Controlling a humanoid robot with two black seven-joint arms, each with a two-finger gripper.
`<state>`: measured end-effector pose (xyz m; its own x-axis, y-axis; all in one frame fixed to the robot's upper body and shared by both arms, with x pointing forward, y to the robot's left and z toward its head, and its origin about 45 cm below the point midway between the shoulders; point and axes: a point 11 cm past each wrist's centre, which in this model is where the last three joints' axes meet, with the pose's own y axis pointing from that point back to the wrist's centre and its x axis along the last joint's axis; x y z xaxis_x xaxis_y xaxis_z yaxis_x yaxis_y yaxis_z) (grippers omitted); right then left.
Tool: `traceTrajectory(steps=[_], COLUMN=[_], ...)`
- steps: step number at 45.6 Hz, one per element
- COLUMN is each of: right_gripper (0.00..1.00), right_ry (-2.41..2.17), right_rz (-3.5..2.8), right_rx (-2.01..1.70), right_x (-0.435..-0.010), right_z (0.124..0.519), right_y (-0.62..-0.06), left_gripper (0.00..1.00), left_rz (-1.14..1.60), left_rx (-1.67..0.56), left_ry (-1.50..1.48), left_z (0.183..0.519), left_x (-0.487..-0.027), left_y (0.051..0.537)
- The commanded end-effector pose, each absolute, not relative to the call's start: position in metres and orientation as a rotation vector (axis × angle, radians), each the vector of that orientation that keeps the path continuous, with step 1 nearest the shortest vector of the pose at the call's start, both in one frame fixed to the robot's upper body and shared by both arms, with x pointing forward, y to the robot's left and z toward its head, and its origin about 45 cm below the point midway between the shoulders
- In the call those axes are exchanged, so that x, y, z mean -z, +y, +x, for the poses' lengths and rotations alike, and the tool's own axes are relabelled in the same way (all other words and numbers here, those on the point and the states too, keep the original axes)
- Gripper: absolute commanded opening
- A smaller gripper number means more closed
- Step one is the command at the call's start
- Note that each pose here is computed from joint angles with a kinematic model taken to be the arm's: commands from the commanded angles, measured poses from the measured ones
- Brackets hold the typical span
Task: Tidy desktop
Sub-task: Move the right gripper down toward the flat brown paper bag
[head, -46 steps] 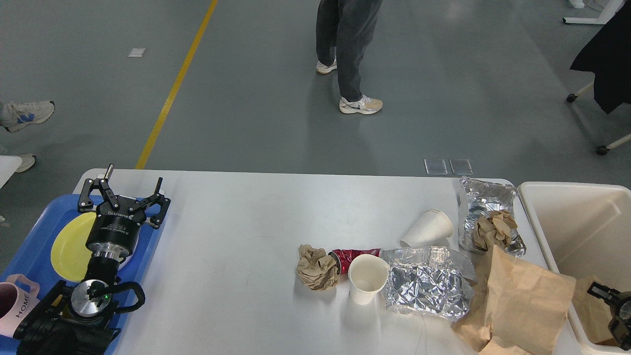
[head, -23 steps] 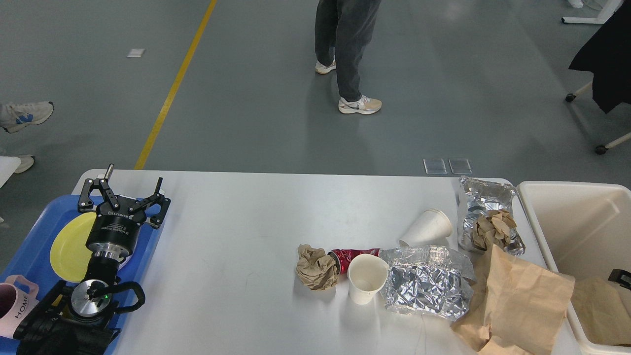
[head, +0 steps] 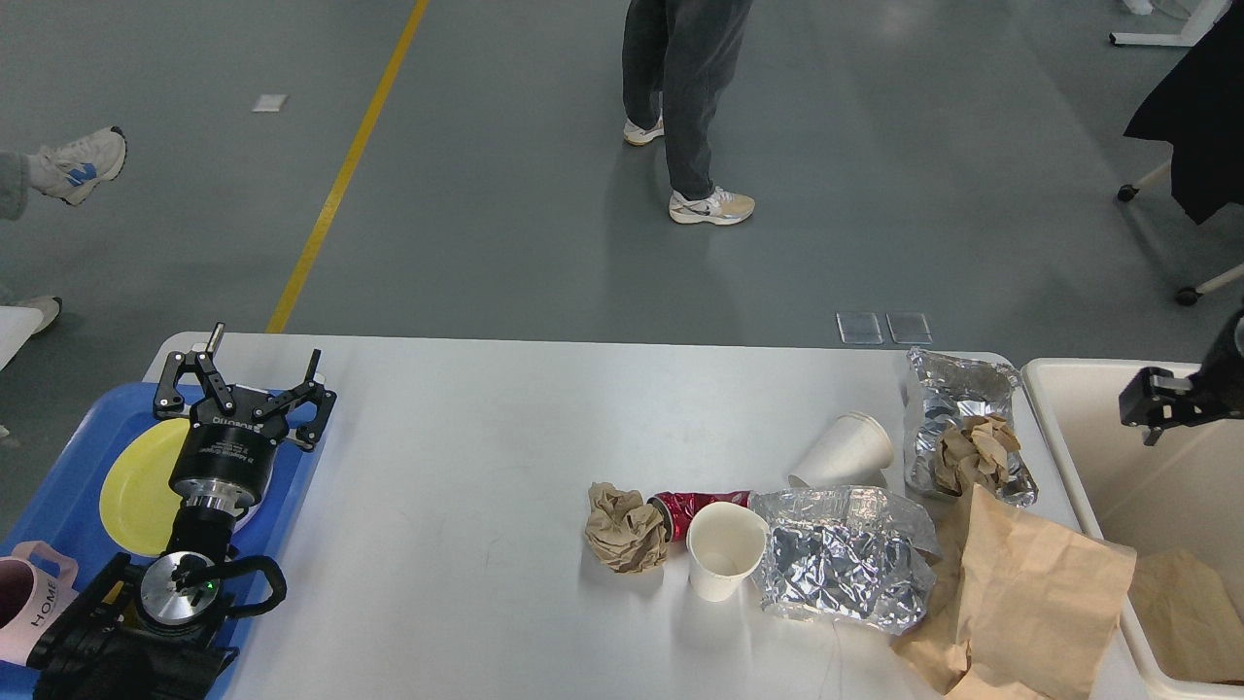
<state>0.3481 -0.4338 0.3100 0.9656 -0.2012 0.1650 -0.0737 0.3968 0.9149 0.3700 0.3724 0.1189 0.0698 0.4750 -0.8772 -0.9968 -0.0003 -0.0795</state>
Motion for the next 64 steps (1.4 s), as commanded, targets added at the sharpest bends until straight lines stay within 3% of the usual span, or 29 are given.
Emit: traceTrajectory(steps=[1, 15, 26, 42, 64], right_gripper=[1.00, 1.00, 0.94, 0.95, 0.96], right_ry=[-0.169, -0.037, -0.080, -0.037, -0.137], right_rz=[1.209, 1.293, 1.421, 1.440, 1.433], right_rx=[0.062, -0.077, -0.144, -0.064, -0.005], right_x=[-0.358, -0.406, -0.410, -0.357, -0.189], right_z=[0.348, 0.293, 0.299, 0.299, 0.299], right_y=[-0.390, -0.303, -0.270, -0.285, -0.326], left_gripper=[0.96, 0.96, 0.96, 0.96, 0.96], left_rz=[-0.888, -0.887, -0.888, -0.888, -0.888], left_rx=[-1.362, -1.363, -1.362, -1.362, -1.362], left_ry=[0.776, 0.777, 0.776, 0.776, 0.776], left_z=[0.370, 0.370, 0.370, 0.370, 0.370], left_x=[-0.119, -0.119, -0.119, -0.119, -0.119], left_y=[0.372, 0.373, 0.372, 0.372, 0.372])
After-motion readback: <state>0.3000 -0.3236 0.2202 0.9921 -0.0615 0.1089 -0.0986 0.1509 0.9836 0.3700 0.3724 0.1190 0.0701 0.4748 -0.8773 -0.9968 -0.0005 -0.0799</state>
